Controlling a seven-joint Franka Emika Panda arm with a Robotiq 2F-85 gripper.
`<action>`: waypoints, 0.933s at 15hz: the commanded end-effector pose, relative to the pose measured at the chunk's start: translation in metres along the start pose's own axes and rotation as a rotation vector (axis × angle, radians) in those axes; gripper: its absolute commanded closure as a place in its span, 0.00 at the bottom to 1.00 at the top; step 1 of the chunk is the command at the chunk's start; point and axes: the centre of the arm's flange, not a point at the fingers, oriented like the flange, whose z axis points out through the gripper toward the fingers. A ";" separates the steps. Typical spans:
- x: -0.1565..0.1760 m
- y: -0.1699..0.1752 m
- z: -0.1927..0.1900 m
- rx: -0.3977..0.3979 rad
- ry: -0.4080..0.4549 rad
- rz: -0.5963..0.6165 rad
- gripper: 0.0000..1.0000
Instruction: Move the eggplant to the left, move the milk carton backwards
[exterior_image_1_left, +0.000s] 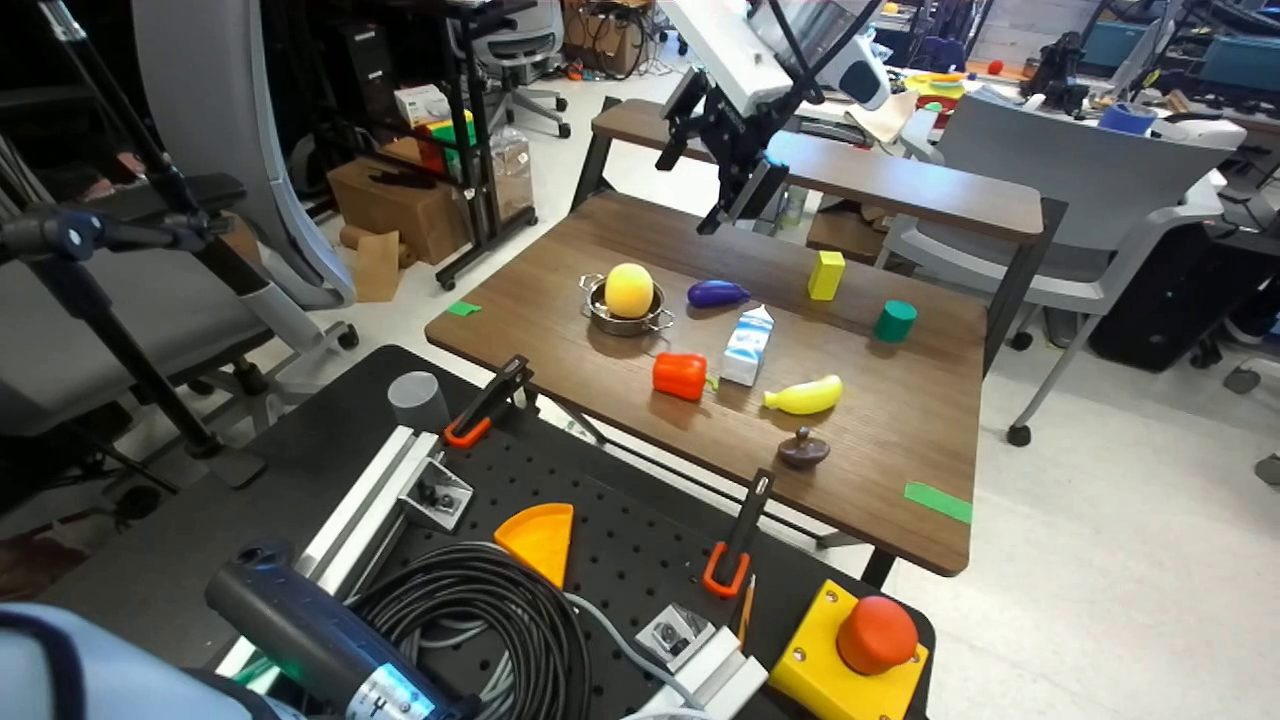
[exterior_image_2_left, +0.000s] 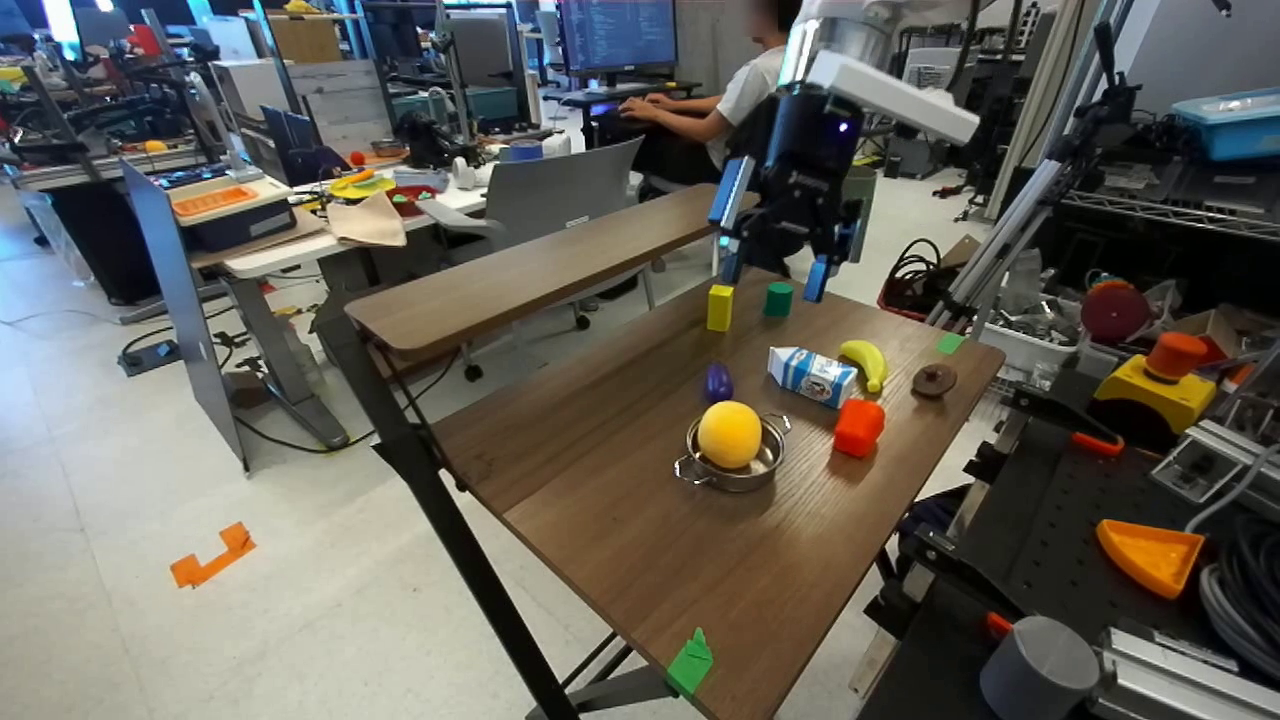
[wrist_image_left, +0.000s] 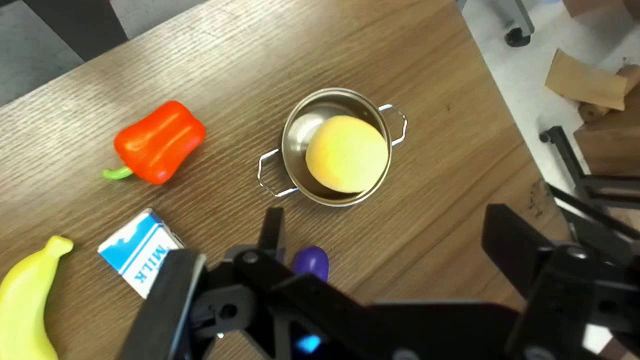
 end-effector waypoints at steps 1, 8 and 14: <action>0.049 -0.024 0.026 -0.021 0.026 0.151 0.00; 0.094 -0.033 0.083 -0.131 0.101 0.386 0.00; 0.104 -0.032 0.112 -0.253 0.151 0.486 0.00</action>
